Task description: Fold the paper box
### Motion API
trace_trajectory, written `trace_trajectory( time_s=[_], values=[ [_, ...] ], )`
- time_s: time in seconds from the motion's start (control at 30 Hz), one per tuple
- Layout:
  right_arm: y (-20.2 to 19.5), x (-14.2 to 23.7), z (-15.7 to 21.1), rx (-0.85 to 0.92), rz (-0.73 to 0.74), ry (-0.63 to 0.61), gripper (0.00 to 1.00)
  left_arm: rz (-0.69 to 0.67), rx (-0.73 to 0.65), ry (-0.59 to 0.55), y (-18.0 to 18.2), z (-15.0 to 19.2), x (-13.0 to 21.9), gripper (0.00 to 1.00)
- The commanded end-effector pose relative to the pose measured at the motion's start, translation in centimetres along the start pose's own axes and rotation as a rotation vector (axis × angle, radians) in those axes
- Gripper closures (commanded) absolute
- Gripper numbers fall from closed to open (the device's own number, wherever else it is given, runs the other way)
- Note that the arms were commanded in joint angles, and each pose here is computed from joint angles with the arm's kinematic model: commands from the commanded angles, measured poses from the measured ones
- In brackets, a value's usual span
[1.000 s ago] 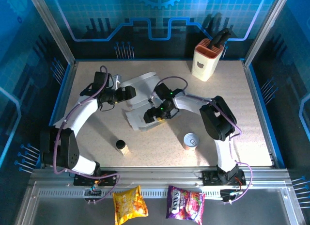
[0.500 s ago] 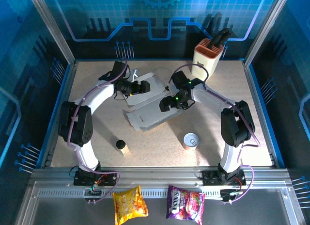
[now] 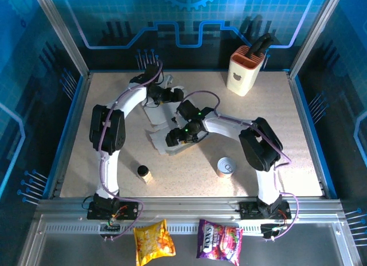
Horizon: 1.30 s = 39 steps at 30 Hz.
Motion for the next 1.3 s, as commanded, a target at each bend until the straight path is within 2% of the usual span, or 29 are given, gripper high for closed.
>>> trace_trajectory(
  time_s=[0.0, 0.23, 0.57, 0.93, 1.27],
  values=[
    [1.2, -0.7, -0.8, -0.003, -0.032, -0.017, 0.23, -0.047, -0.017, 0.024, 0.8, -0.5, -1.0, 0.08],
    [-0.4, -1.9, 0.2, -0.024, -0.010, 0.025, 0.23, -0.076, 0.019, 0.062, 2.8, -1.0, -3.1, 0.08],
    [-5.2, 0.7, 0.8, -0.093, 0.038, 0.015, 0.24, -0.142, 0.076, 0.106, 5.7, 0.5, -2.6, 0.07],
    [-11.4, 4.1, 0.1, -0.232, 0.031, -0.073, 0.26, -0.140, 0.118, 0.094, 5.8, 4.8, -0.6, 0.07],
    [-15.9, 5.3, -2.6, -0.296, 0.028, -0.128, 0.26, -0.081, 0.195, 0.152, 5.4, 11.3, 0.3, 0.08]
  ],
)
Point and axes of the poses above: each hand's point on the last joint's axis, 136 mm out from that joint toward the fingers, its own x axis back along the fingers, its own y axis along the line the jaws close on, z = x × y, the point moved 9 cm from there along x, back along the fingers, and after that the axes turned 4 degrees about x, right-handed, at the moved point
